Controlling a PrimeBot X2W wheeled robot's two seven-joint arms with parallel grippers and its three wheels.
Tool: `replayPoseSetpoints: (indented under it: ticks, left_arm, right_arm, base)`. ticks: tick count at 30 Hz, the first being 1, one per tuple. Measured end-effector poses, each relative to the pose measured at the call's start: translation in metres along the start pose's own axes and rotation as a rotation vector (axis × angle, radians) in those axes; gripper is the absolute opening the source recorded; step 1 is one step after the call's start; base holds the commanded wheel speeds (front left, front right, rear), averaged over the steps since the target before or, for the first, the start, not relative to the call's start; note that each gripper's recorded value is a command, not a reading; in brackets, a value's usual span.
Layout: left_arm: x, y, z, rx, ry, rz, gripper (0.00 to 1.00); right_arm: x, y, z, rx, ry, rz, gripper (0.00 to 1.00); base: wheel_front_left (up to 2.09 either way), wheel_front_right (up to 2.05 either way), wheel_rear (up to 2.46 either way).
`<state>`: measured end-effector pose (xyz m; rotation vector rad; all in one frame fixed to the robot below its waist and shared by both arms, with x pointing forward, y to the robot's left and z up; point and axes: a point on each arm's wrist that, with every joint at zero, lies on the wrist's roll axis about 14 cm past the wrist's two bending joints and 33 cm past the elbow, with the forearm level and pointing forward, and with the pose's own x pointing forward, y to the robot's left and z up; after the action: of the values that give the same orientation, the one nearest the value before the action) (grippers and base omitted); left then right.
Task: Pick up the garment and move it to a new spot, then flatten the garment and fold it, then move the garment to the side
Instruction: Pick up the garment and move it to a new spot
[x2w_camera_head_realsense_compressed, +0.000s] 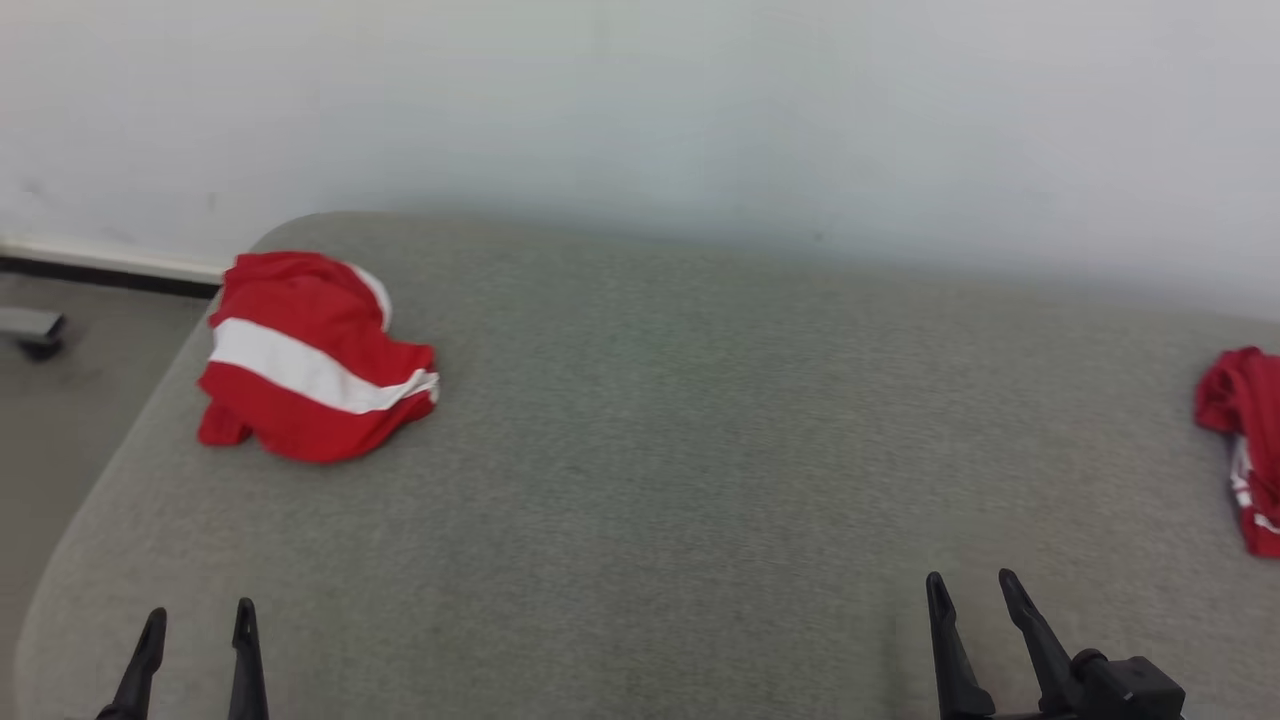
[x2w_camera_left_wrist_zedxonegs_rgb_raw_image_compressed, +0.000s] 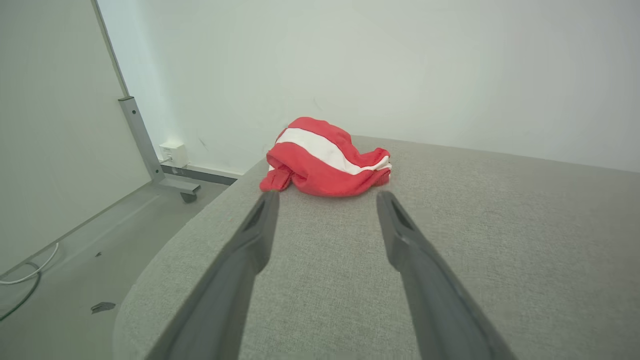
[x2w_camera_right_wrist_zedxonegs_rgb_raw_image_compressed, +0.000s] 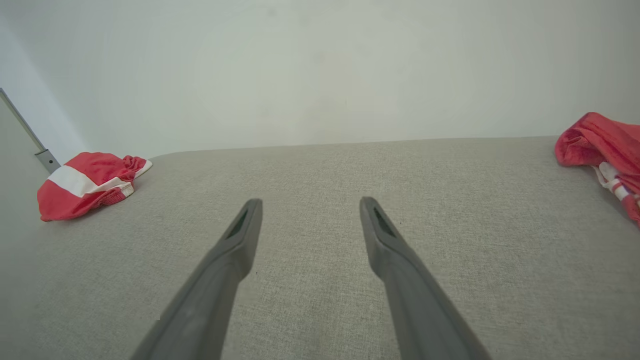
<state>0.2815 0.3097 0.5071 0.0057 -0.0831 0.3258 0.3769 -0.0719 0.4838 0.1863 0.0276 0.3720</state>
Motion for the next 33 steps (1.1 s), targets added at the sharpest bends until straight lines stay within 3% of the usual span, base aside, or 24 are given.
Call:
replayPoseSetpoints:
  ticks: [10, 19, 33]
  left_arm:
    - [-0.038, 0.064, 0.000, 0.015, 0.015, 0.207, 1.00]
    - [-0.074, 0.103, 0.000, 0.018, 0.027, 0.351, 1.00]
    - [-0.079, 0.106, 0.000, 0.011, 0.028, 0.383, 1.00]
  right_arm:
    - [0.034, 0.053, -0.015, 0.013, 0.041, 0.172, 1.00]
    - [0.053, 0.097, -0.023, 0.022, 0.061, 0.304, 1.00]
    - [0.056, 0.101, -0.029, 0.025, 0.076, 0.316, 1.00]
  base:
    - [0.00, 0.00, 0.00]
    - [0.00, 0.00, 0.00]
    - [0.00, 0.00, 0.00]
